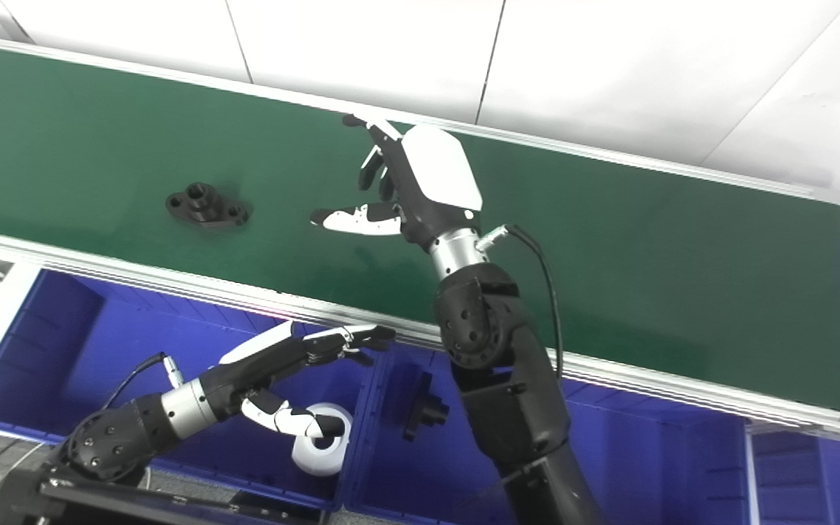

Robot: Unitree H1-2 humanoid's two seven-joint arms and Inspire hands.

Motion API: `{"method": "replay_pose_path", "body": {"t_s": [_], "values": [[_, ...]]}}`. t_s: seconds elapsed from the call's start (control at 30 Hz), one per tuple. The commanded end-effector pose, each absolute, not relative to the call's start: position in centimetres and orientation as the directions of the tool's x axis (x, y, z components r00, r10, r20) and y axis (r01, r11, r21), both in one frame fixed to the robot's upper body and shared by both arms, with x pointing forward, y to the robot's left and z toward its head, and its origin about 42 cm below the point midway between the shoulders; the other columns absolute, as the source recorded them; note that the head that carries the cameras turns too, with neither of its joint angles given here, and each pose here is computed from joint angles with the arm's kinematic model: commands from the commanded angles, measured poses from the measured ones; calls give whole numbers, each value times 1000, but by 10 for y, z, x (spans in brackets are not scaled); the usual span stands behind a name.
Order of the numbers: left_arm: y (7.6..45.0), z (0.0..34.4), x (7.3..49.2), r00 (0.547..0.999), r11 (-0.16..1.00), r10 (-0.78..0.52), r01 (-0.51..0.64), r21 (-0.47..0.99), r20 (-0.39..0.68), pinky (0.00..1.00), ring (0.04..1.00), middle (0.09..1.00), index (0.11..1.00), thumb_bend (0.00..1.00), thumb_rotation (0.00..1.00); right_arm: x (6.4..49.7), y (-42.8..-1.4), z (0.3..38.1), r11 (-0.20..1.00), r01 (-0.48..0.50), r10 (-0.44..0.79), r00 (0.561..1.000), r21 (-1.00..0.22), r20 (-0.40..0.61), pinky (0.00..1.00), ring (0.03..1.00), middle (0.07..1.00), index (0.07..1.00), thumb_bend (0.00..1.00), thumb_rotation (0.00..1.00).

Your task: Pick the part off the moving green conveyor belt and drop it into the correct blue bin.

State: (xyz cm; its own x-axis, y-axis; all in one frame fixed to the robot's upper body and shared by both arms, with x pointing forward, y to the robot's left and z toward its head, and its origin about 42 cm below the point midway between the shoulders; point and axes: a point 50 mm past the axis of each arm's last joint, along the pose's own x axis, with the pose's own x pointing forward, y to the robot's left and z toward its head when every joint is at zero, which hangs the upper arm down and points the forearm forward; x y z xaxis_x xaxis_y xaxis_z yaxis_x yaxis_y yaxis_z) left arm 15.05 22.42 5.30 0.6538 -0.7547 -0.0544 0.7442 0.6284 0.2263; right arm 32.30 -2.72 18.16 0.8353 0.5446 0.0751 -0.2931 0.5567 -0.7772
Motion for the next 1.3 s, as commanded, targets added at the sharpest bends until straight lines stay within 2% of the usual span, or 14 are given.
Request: {"method": "replay_pose_path", "body": {"t_s": [0.0,0.23,0.3,0.37,0.47,0.6,0.67,0.97,1.17,1.27], "values": [[226,61,150,650,627,-760,735,259,-9,830,914,953,921,491,343,328,-14,203,582,-249,550,822,-774,149,249,323,450,822,766,393],[226,57,148,654,629,-756,735,253,-19,828,912,952,922,492,345,329,-11,196,557,-245,564,813,-794,145,237,315,441,810,768,386],[226,54,147,655,629,-755,736,250,-29,820,909,949,920,503,372,327,-11,191,541,-261,568,814,-800,119,307,396,512,824,757,406],[225,52,146,656,629,-754,737,248,-37,815,906,946,918,505,382,326,-12,187,536,-273,568,816,-799,102,341,431,542,832,752,412],[225,50,147,656,630,-754,738,242,-40,818,905,944,915,497,370,324,-12,182,524,-272,571,815,-807,96,339,420,535,833,746,424],[226,51,147,655,626,-755,738,252,-42,808,900,937,911,500,376,323,-12,182,525,-267,571,815,-808,101,382,470,596,840,743,429],[225,52,148,656,628,-754,736,252,-38,799,892,935,906,498,376,324,-12,183,529,-266,568,817,-806,103,332,421,549,840,740,425],[226,53,147,654,628,-756,737,250,-32,799,891,934,902,496,362,325,-13,182,526,-272,563,821,-806,91,309,389,519,837,740,423],[225,55,148,655,628,-755,736,253,-28,786,889,934,903,501,366,324,-11,184,516,-282,571,817,-808,80,370,442,555,839,747,435],[225,56,148,656,628,-754,734,259,-27,784,890,936,905,499,373,324,-9,184,502,-291,585,808,-814,72,373,438,549,838,751,440]]}}
